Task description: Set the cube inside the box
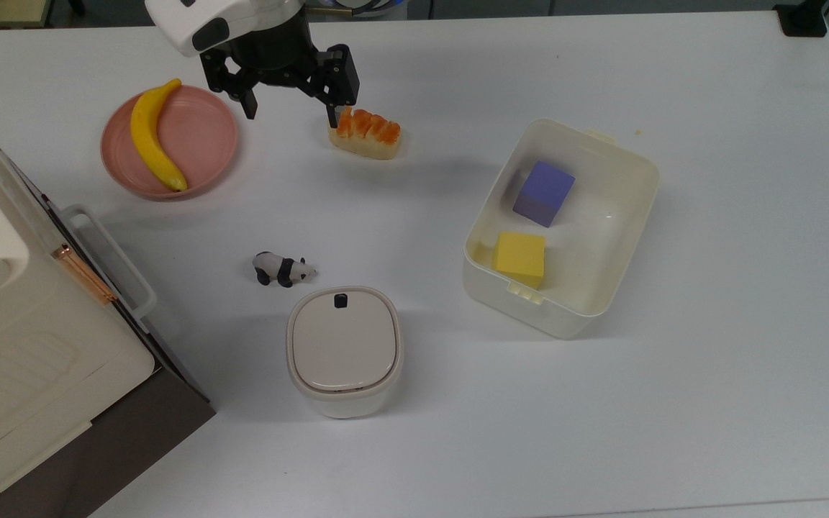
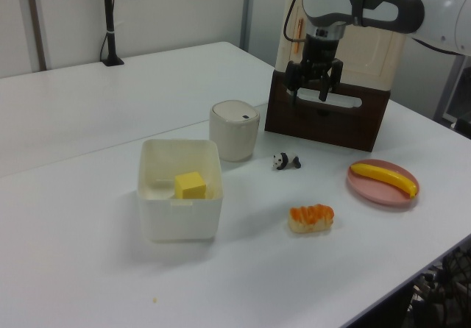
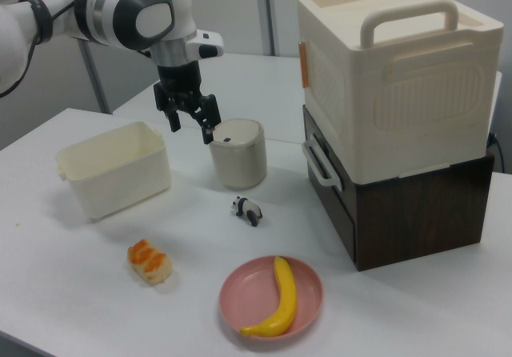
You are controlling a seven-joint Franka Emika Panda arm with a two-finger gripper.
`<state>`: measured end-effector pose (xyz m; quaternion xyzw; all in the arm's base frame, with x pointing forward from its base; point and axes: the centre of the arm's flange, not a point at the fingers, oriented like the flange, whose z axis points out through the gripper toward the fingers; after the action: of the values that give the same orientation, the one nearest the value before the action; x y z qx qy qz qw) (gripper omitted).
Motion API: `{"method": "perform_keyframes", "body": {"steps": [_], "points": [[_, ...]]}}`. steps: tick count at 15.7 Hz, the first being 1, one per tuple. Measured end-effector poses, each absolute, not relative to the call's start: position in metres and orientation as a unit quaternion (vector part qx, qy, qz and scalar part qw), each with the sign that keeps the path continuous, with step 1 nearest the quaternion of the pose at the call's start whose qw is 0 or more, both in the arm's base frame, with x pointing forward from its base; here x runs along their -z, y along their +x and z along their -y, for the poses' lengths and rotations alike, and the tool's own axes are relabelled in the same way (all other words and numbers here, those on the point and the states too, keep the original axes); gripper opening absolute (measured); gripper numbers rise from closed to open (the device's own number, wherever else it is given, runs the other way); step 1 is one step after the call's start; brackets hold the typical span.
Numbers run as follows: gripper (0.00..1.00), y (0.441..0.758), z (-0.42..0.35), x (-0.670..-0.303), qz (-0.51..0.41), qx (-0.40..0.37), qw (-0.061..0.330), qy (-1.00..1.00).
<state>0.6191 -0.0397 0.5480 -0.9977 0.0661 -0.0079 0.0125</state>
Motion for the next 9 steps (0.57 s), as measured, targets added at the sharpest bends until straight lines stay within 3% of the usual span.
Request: {"method": "perform_keyframes", "body": {"steps": [9], "points": [[1.00,0.6190,0.0413,-0.5480,-0.066,0.008,0.013,-0.998]]}}
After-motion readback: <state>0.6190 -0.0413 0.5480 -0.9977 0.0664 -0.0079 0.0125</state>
